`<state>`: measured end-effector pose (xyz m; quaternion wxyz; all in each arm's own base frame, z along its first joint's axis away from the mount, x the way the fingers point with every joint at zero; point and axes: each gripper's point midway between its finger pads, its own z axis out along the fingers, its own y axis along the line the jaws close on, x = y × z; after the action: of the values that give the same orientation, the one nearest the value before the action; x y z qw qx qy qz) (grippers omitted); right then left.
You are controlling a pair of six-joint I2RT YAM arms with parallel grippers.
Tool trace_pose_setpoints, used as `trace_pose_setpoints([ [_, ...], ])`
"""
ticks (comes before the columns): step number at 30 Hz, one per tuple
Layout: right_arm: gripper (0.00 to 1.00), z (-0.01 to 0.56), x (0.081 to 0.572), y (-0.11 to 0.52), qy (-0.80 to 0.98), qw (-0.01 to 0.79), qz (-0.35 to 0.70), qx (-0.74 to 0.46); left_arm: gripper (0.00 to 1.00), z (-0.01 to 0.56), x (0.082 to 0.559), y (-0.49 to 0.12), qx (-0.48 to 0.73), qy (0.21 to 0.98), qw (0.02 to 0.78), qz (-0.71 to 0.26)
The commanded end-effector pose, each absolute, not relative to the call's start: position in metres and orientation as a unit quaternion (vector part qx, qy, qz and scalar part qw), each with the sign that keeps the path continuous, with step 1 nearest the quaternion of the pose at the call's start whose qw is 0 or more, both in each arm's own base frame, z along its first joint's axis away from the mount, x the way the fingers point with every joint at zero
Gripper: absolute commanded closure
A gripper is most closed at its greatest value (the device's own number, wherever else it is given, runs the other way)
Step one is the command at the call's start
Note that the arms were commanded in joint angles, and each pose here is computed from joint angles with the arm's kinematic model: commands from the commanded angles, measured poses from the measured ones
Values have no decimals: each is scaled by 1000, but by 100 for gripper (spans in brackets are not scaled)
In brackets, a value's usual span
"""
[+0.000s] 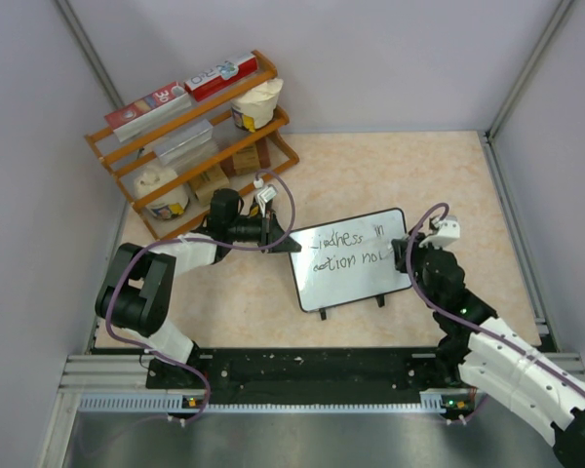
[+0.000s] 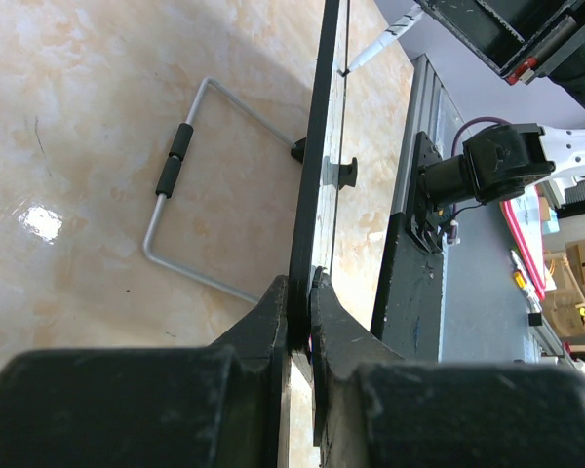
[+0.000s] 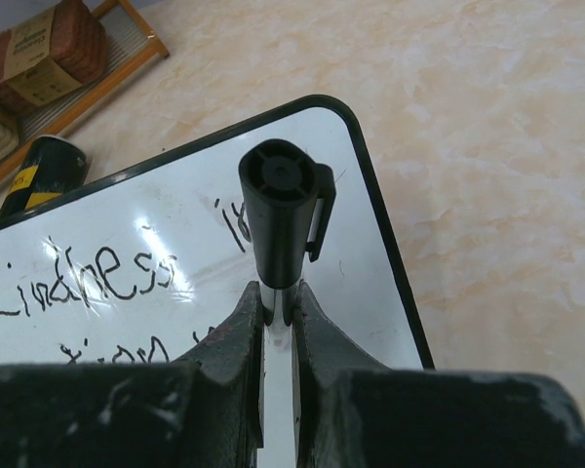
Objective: Write a sentence on the whiteboard
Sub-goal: Write on the whiteboard with the whiteboard.
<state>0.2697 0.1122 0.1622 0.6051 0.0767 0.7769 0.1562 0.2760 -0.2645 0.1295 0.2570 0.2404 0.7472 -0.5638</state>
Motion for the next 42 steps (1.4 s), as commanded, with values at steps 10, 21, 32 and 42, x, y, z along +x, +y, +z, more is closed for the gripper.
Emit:
trace_pose_setpoints([
  [10,100,165,272,102,775,610,137,92,100,91,278,-258,249,778,264,-513],
  [21,100,197,291,98,754,636,134,95,100,91,278,-258,250,778,264,-513],
  [32,100,192,289,104,758,628,152,90,100,91,278,-258,249,778,265,-512],
  [42,100,154,272,95,786,595,140,96,100,90,278,-258,249,779,263,-512],
])
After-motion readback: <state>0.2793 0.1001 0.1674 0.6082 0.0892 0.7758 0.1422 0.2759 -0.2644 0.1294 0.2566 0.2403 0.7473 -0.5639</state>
